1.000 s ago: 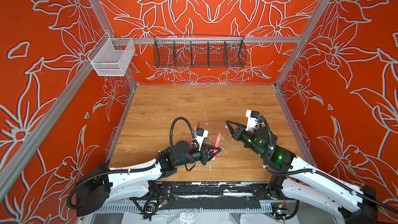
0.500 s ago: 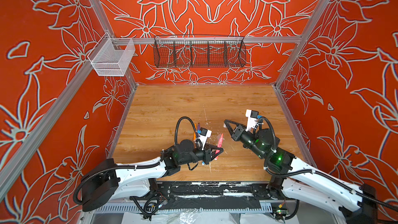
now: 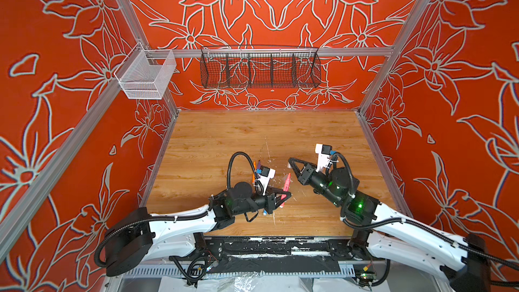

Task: Insert pens into pen caps
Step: Put on the pen cap to the pen.

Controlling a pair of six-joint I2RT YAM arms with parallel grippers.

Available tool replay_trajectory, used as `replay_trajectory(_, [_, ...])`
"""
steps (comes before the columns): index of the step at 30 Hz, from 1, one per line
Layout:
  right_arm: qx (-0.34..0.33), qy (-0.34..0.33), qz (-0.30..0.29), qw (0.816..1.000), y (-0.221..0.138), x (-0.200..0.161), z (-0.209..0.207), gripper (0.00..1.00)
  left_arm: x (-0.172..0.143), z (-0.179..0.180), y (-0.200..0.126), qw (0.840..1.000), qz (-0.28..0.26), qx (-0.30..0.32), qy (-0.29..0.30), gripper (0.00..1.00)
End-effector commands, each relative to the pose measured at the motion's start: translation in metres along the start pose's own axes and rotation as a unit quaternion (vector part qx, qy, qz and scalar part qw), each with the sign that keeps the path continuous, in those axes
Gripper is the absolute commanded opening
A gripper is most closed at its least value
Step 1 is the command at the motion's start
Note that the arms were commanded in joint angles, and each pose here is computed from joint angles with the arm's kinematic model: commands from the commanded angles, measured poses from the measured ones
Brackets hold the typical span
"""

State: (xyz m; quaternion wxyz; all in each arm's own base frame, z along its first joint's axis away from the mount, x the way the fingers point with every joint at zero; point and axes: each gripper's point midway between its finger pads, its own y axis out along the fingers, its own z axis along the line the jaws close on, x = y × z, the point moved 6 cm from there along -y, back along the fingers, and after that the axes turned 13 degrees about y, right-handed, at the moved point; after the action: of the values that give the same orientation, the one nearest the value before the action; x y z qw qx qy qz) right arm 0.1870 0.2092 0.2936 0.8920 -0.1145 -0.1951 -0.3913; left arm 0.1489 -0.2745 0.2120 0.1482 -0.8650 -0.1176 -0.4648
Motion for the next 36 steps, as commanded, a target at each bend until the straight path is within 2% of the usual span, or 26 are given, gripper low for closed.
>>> replay_trajectory(1, [0.006, 0.012, 0.005, 1.000, -0.001, -0.005, -0.002, 0.14, 0.014, -0.007, -0.002, 1.000, -0.026, 0.001, 0.013, 0.00])
replay_trajectory(11, [-0.001, 0.012, 0.005, 1.000, -0.005, -0.009, -0.011, 0.15, 0.018, -0.006, -0.006, 0.999, -0.037, 0.012, 0.020, 0.00])
replay_trajectory(22, [0.016, 0.010, 0.012, 1.000, -0.008, -0.012, -0.001, 0.14, 0.016, -0.004, -0.003, 0.999, -0.035, 0.014, 0.017, 0.00])
replay_trajectory(36, [0.015, 0.012, 0.023, 1.000, -0.009, -0.023, -0.008, 0.15, 0.029, -0.008, -0.008, 0.998, -0.056, 0.022, 0.024, 0.00])
